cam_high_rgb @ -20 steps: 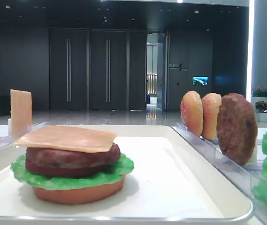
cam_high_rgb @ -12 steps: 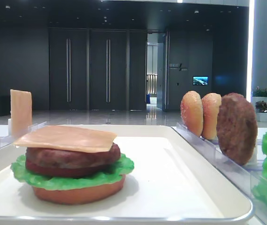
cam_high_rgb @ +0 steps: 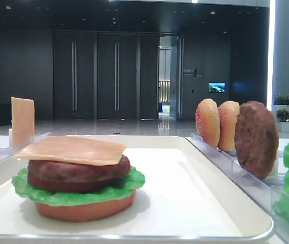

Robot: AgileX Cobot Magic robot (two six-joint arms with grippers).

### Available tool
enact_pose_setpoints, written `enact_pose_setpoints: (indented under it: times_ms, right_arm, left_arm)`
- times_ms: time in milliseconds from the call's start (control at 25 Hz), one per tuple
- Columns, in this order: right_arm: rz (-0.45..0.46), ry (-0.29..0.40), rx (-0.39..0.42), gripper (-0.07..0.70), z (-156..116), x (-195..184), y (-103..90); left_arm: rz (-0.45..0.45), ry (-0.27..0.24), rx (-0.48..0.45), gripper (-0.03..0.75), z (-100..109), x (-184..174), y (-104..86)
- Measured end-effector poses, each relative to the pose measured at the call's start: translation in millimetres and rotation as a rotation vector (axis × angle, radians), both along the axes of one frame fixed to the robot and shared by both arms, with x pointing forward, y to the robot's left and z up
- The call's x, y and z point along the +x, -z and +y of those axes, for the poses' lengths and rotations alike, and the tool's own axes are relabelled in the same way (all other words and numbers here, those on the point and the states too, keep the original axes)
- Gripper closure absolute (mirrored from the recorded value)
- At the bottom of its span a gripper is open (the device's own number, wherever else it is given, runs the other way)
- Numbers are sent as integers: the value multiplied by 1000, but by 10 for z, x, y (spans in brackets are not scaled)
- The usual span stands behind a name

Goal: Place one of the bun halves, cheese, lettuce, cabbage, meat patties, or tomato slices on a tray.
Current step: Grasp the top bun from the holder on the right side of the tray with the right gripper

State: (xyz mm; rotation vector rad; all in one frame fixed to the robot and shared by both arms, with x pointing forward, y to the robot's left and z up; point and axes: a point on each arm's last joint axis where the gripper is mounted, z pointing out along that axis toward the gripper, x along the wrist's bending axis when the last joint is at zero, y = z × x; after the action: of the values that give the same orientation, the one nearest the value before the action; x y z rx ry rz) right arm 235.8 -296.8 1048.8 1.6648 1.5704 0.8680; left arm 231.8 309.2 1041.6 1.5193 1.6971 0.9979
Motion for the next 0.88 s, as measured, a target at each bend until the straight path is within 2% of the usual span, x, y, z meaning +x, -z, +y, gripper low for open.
enact_pose_setpoints:
  times_ms: [360, 520, 680, 760, 880]
  right_arm:
    - [297, -18, 38, 54, -11, 593, -206]
    - [388, -40, 54, 54, -9, 911, -298]
    - [479, -75, 34, 54, -27, 1279, -372]
    - [549, -88, 33, 54, -39, 1520, -347]
    - [589, -111, 52, 54, -31, 1790, -372]
  left_arm:
    - [0, 0, 0, 244, 0, 0, 0]
    - [0, 0, 0, 244, 0, 0, 0]
    - [0, 0, 0, 244, 0, 0, 0]
    - [0, 0, 0, 244, 0, 0, 0]
    - [0, 0, 0, 244, 0, 0, 0]
